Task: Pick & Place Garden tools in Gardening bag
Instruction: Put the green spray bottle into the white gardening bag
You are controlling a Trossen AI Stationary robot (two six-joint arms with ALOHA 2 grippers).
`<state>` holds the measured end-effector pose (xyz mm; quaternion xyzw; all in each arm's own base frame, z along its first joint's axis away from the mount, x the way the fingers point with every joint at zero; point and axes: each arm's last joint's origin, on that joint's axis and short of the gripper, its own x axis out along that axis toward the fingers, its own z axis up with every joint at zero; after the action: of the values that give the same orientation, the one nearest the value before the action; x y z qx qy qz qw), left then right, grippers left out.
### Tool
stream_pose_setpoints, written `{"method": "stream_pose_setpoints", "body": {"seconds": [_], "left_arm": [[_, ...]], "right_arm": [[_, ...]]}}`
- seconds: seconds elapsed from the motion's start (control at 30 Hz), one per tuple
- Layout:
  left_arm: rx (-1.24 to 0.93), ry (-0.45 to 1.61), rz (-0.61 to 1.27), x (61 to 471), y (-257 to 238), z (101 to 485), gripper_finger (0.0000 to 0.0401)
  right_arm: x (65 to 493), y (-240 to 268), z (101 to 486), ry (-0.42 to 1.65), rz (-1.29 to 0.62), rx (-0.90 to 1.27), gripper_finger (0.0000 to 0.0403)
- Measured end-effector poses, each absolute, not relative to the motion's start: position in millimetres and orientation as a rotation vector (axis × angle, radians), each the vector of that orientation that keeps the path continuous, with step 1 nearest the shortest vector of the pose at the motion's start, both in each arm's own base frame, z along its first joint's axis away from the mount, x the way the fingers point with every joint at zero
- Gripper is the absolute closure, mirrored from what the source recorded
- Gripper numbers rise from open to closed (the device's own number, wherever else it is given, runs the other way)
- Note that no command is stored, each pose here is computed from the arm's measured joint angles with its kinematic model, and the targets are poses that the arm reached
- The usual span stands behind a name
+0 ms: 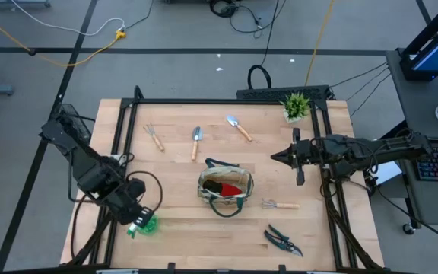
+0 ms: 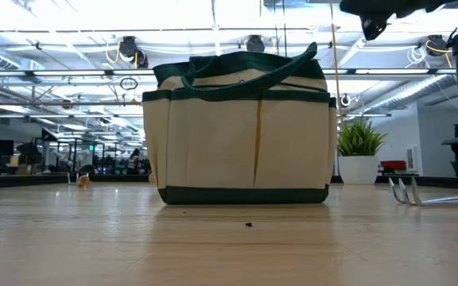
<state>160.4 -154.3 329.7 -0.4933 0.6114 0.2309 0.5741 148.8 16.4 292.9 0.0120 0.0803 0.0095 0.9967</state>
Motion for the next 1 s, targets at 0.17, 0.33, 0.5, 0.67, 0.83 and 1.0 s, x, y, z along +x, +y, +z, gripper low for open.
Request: {"method": "stream_pose_setpoints", "body": {"seconds": [0.17, 0.33, 0.5, 0.67, 0.83, 1.0], "left_arm": [[-1.135, 1.42, 0.556, 163.3, -160.8, 324.7, 0.0378], [-1.117, 1.427, 0.564, 166.3, -164.1, 320.8, 0.0377], [-1.134, 1.422, 0.591, 166.3, -163.8, 320.4, 0.0377], [-1.118, 1.421, 0.579, 165.8, -164.4, 320.3, 0.0377], [-1.118, 1.425, 0.578, 165.6, -164.4, 320.3, 0.0377], [-1.125, 1.425, 0.584, 165.6, -164.4, 320.3, 0.0375]], "right_arm": [[139.7, 16.2, 296.6, 0.137, 0.056, 0.017, 0.0403], [134.6, 15.4, 294.8, 0.161, 0.052, 0.023, 0.0403], [134.5, 15.4, 294.8, 0.162, 0.051, 0.023, 0.0403], [134.4, 15.4, 294.2, 0.168, 0.051, 0.022, 0.0403], [134.3, 15.4, 293.7, 0.173, 0.051, 0.022, 0.0403], [134.3, 15.4, 293.7, 0.173, 0.05, 0.019, 0.0403]]}}
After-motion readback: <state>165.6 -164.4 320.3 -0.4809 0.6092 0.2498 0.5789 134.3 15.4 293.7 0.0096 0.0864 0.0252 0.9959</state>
